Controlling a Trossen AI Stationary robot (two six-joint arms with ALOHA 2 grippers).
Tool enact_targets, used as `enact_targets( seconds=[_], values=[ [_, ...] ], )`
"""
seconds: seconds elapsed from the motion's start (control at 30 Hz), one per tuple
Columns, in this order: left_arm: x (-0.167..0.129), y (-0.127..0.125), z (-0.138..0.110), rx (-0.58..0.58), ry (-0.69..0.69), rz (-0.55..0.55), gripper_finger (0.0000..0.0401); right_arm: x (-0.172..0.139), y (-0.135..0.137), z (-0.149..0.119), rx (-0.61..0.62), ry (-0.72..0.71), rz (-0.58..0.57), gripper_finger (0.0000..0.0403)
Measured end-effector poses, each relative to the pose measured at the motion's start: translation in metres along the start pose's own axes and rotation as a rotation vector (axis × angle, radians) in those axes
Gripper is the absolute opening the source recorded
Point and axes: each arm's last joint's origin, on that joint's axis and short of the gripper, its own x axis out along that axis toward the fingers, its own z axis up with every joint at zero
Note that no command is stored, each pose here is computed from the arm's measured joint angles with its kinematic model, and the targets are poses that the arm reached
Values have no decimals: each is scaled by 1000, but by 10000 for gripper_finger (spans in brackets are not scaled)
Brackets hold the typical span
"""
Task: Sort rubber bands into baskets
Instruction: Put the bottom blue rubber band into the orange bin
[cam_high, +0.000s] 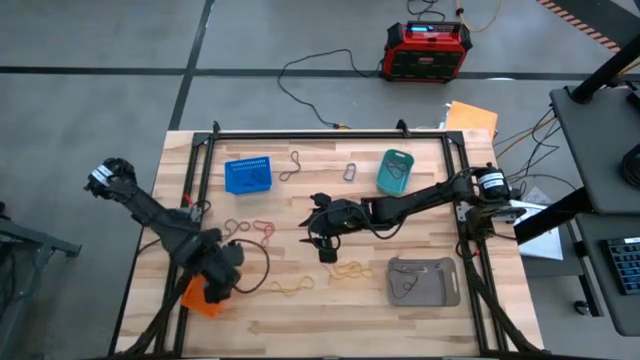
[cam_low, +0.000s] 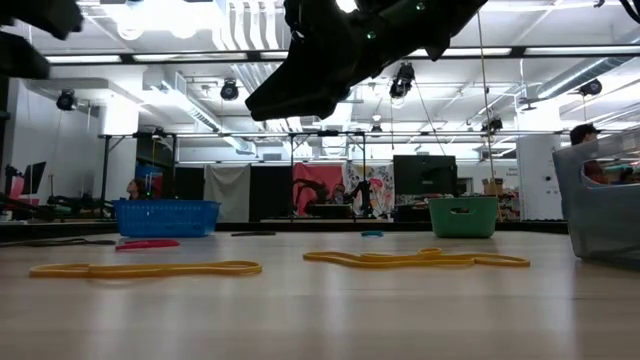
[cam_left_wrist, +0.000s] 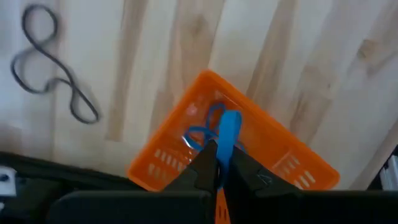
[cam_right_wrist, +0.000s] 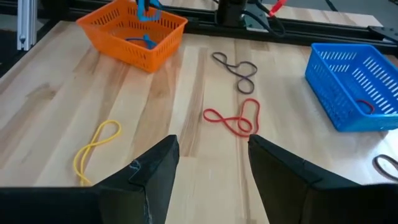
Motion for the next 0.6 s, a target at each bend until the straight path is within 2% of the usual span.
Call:
enact_targets(
  seconds=[0.23, 0.6],
  values=[
    [4, -10, -20, 24, 12, 7, 0, 1, 0, -1, -14, 3, 0, 192],
    [22, -1, -31, -26, 53, 45, 0, 1, 0, -1, -17, 5, 4, 192]
  ],
)
